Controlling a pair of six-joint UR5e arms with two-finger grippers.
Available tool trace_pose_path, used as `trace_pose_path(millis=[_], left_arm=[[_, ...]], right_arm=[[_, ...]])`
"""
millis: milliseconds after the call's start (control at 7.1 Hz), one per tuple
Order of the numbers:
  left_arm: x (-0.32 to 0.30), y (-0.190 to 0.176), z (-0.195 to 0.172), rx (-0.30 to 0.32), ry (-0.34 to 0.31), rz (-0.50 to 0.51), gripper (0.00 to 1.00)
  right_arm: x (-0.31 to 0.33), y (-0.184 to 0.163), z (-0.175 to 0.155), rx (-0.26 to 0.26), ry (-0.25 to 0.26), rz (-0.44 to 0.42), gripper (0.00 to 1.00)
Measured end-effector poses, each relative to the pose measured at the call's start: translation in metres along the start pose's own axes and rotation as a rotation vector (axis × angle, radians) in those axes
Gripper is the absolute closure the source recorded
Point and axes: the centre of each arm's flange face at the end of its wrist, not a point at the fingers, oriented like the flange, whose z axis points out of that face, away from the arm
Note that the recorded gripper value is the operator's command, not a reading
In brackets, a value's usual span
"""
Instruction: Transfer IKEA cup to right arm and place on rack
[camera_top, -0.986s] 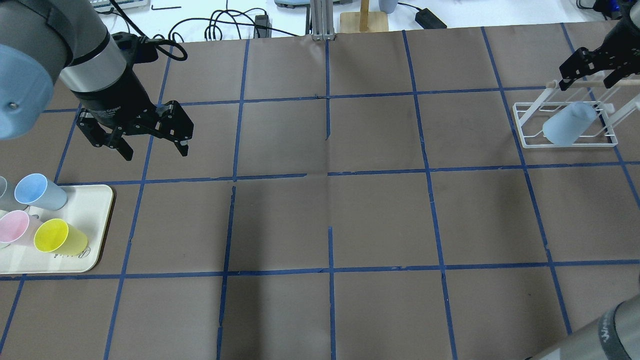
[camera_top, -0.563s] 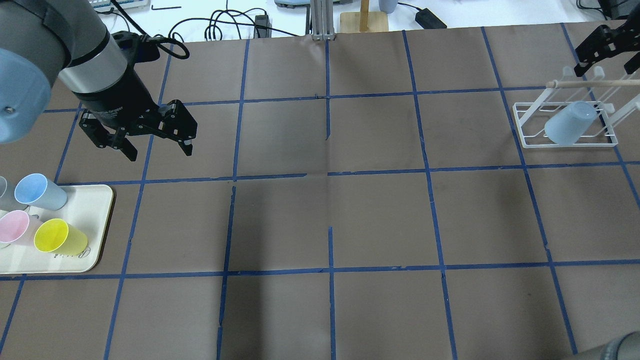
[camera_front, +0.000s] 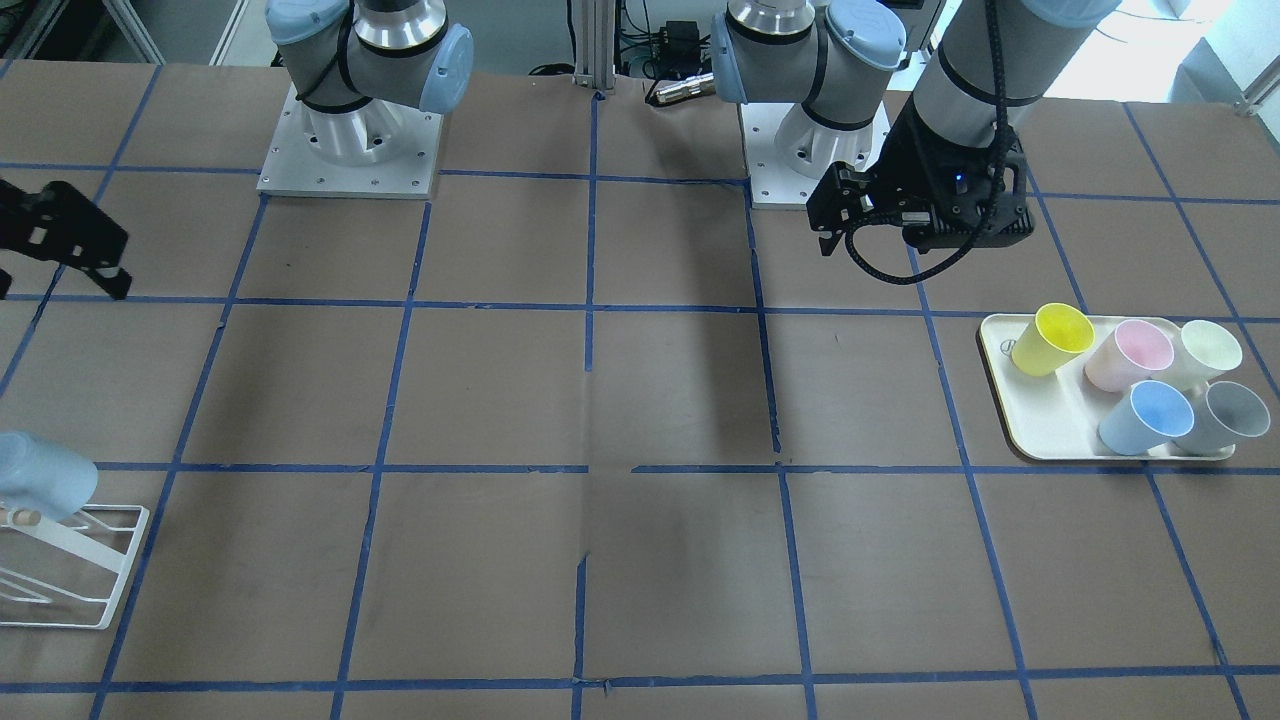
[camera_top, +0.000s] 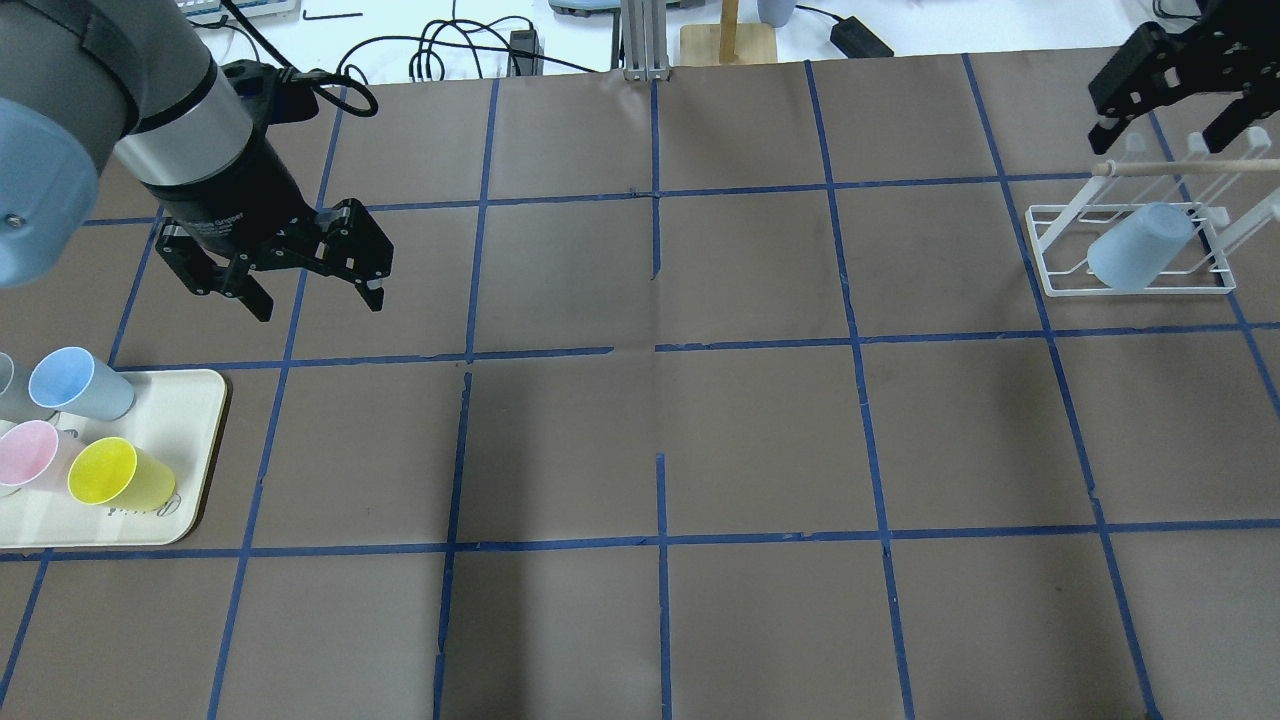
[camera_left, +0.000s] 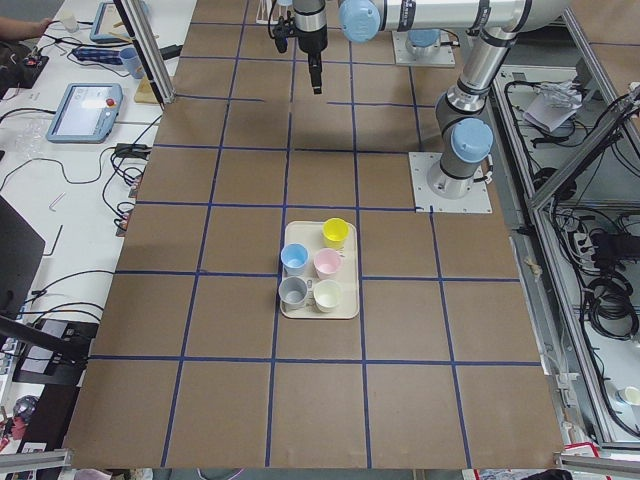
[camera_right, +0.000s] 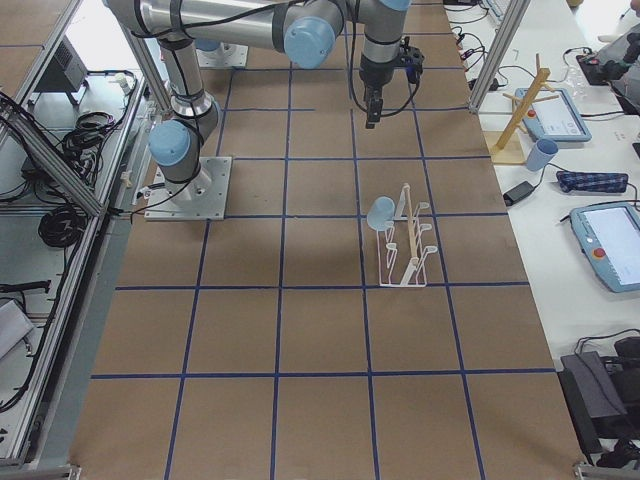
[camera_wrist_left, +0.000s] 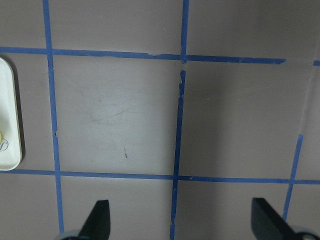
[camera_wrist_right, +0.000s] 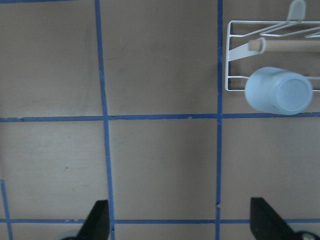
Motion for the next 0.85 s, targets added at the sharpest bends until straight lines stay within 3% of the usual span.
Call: trace_pose_path(millis=[423,845], left_arm=[[0.001,0.0,0.001,-0.002,0.005,-0.001,0.0],[0.001,-0.001,0.0,0.001,0.007,0.0,0.0]], right_arm=[[-0.113,0.015,0.004,-0.013,-0.001,0.042,0.01],[-0.141,0.024,0.017,-0.013,0.001,0.04,0.0]])
